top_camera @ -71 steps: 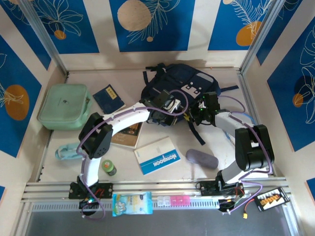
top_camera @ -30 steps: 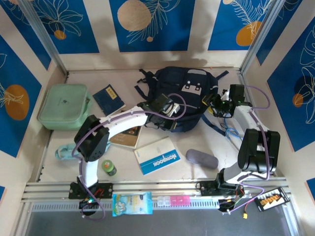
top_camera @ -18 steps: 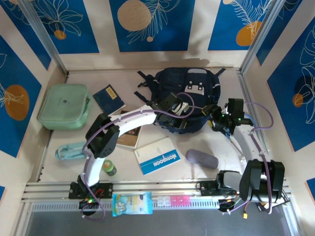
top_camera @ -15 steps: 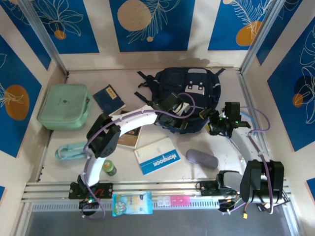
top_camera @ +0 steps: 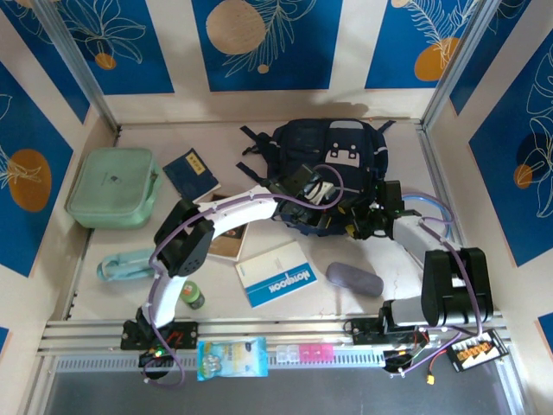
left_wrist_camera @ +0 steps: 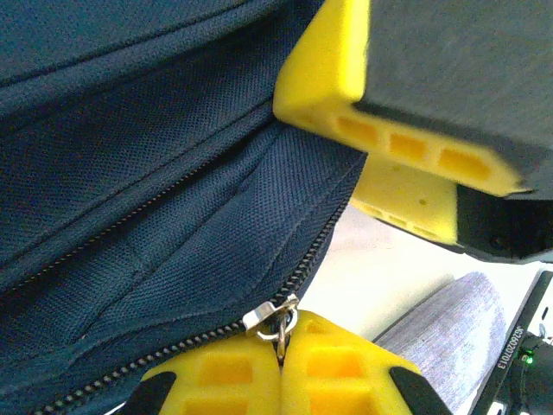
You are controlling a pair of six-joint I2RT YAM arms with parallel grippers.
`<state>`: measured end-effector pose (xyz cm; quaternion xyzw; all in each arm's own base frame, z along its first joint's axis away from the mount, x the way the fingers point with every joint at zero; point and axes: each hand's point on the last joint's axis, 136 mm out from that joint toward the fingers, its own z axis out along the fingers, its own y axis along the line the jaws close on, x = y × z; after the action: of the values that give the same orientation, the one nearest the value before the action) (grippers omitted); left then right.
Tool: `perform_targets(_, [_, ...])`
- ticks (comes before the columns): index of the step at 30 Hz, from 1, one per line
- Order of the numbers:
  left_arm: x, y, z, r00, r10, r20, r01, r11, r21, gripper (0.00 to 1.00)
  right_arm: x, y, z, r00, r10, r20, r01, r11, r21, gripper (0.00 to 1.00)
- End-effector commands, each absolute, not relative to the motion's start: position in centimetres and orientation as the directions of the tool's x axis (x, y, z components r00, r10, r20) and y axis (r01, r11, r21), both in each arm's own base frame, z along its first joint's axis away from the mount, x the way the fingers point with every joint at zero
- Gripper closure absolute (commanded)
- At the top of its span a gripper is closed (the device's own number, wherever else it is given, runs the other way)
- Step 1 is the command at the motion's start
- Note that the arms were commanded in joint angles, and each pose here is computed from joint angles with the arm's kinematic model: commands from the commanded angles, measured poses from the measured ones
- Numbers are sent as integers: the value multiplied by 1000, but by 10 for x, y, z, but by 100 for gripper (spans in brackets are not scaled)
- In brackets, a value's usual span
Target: Pack the student bag
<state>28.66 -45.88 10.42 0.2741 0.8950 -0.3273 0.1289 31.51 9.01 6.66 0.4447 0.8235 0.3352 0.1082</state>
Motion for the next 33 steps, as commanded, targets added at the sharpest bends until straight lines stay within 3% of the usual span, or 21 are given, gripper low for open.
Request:
perform_targets(1, [278,-464,107,-815,424,-396,580,609,-541,100,316,81,58,-545,833,99,696,383,608,56])
perform_targets(5, [279,-447,101,-836,428,-344,549,633,-546,100,316,68,53,-524,850,47,711,406,574,72])
perform_targets(13, [290,-393,107,-865,398,-306,501,673,-543,100,319,56,46,-535,844,-29,705,465,536,80])
perform_targets(18, [302,-361,105,-883,359,-301,468,719,-514,100,328,54,49,-549,834,-63,680,489,546,83])
perform_targets(26, [331,-300,93,-877,340,-338,450,828,-333,100,352,51,66,-616,773,-147,588,577,567,84])
perform_targets(33, [325,-339,100,-837,364,-408,526,741,-417,100,384,42,79,-686,698,-203,463,635,619,82])
